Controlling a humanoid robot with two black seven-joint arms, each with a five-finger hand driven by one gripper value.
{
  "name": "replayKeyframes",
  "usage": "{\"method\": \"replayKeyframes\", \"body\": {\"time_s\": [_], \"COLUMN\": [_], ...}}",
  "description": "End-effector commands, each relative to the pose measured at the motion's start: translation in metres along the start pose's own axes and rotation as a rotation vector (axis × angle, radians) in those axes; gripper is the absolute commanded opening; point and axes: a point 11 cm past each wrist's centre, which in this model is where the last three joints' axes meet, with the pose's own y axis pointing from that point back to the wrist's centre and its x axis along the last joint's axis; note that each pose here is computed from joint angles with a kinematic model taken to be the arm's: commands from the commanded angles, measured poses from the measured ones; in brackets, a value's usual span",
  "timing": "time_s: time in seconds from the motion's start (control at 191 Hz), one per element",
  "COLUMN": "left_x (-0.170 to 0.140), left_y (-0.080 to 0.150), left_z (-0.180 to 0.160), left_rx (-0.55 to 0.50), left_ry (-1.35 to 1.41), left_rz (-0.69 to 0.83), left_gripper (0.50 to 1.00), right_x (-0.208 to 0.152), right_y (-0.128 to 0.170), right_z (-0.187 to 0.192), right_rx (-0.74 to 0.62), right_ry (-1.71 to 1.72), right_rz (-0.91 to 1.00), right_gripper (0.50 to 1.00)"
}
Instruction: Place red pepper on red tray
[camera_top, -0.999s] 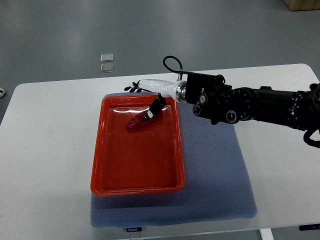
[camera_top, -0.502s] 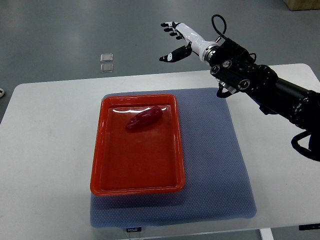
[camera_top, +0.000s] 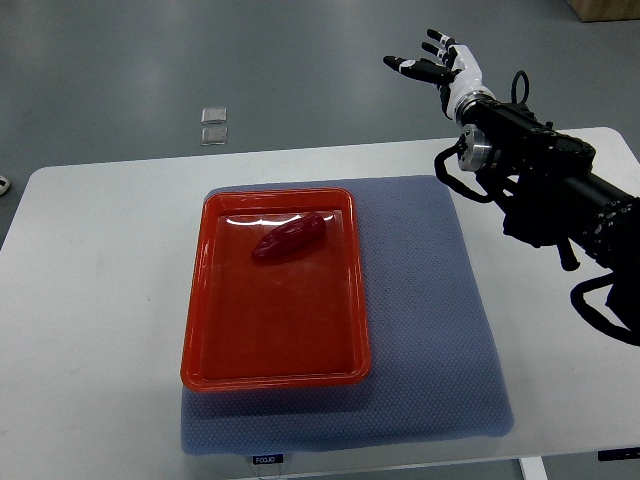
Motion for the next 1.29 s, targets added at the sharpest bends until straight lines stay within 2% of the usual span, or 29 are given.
{"method": "replayKeyframes", "body": {"time_s": [0.0,0.136,0.288,0.675,0.827,0.994,1.282], "left_x": [0.0,0.0,0.0,-0.001,-0.001,-0.002,-0.002], "left_y": [0.0,0.0,0.0,0.0,0.0,0.0,0.0], "left_z": [0.0,0.0,0.0,0.0,0.0,0.001,0.0], "left_rx": [-0.001,-0.001,0.0,-0.002,-0.002,-0.003,-0.001], "left_ry": [0.001,0.0,0.0,0.003,0.003,0.004,0.002], "left_rz": [0.0,0.0,0.0,-0.002,-0.003,-0.005,-0.005], "left_gripper": [1.0,1.0,1.0,1.0,1.0,1.0,1.0], "right_x": [0.01,0.025,0.03,0.022,0.028,0.037,0.037], "right_y": [0.001,0.004,0.006,0.002,0.0,0.004,0.003], "right_z": [0.009,0.026,0.036,0.02,0.013,0.033,0.027], "right_rx": [-0.049,-0.092,-0.106,-0.015,-0.024,-0.035,-0.012], "right_ry": [-0.135,-0.219,-0.227,-0.269,-0.469,-0.47,-0.434], "right_rz": [0.08,0.171,0.175,0.06,0.101,0.097,0.08], "right_gripper": [0.919,0.921,0.921,0.921,0.921,0.921,0.921]}}
